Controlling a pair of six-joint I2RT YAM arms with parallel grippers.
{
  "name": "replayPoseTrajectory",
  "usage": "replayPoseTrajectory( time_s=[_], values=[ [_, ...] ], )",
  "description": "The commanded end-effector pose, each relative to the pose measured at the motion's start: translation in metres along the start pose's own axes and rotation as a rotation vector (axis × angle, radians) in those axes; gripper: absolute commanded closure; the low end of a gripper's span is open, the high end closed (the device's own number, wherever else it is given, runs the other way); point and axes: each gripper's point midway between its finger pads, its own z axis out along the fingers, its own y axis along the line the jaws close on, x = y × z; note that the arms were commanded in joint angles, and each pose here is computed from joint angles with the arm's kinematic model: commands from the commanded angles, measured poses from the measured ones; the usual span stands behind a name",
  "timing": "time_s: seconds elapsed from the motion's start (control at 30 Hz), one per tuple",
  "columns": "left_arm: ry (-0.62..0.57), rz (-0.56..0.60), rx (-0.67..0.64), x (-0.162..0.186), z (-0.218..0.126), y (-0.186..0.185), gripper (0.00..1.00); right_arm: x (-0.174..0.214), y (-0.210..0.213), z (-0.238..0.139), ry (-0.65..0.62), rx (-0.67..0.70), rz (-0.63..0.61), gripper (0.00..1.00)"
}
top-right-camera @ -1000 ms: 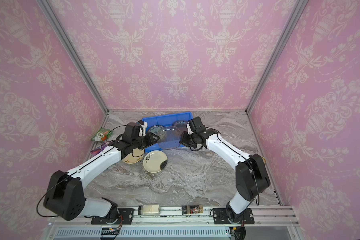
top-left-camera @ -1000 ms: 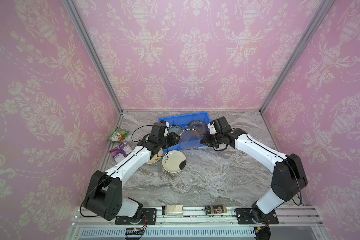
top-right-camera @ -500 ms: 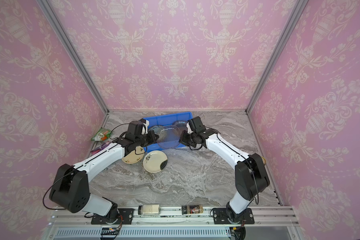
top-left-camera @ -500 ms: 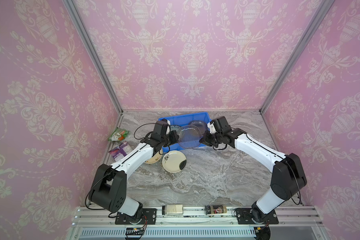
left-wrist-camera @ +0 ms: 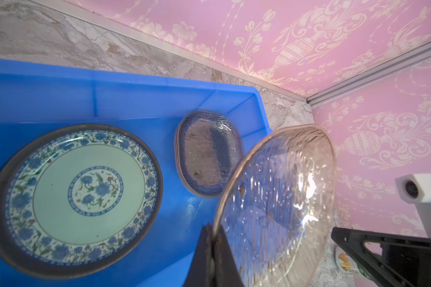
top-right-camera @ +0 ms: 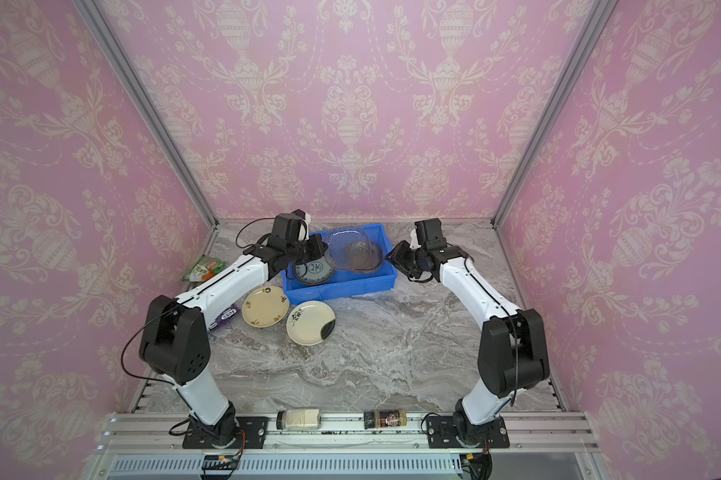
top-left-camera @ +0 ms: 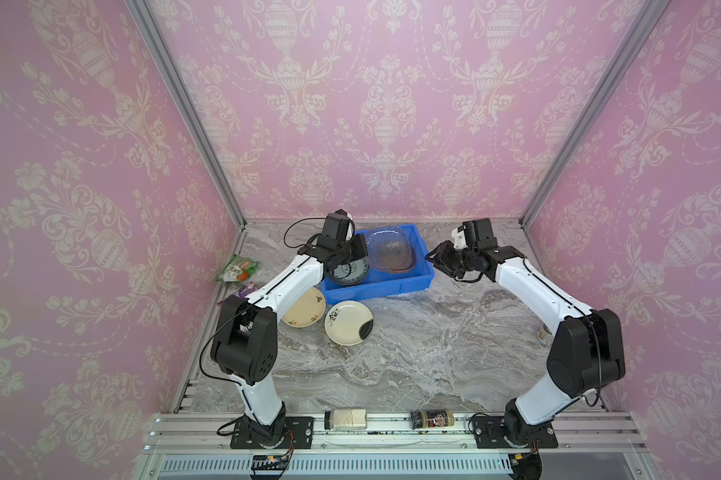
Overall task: Place the plates into the plastic bin on the countertop
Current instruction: 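Lower the pinkish plate into the bin with the left gripper while the right withdraws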
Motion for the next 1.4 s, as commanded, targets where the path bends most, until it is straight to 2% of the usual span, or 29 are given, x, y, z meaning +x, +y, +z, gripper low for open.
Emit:
replayPoseTrajectory(
  time_s=[0.0,0.23,0.6,1.23,1.3,1.37],
  values=[
    [0.038,0.054,-0.047,-0.003,0.021,0.006,1.00,-0.005,-0.004,-0.020,-0.025,0.003,-0.012,0.55],
    [0.106,0.050,-0.058,-0.005,0.069,0.010,1.00,-0.006,-0.010,-0.023,-0.020,-0.011,0.007,0.55],
    [0.202,0.025,-0.087,0.010,0.114,0.017,1.00,-0.004,-0.018,-0.021,-0.007,-0.016,0.022,0.55],
    [0.303,0.062,-0.140,0.024,0.147,0.026,1.00,0.001,-0.021,-0.019,0.003,-0.025,0.033,0.56],
    [0.306,0.069,-0.142,0.023,0.147,0.026,0.84,0.001,-0.021,-0.020,0.000,-0.031,0.034,0.55],
    [0.302,0.076,-0.145,0.021,0.145,0.025,0.76,0.002,-0.019,-0.021,-0.001,-0.039,0.035,0.55]
  ],
)
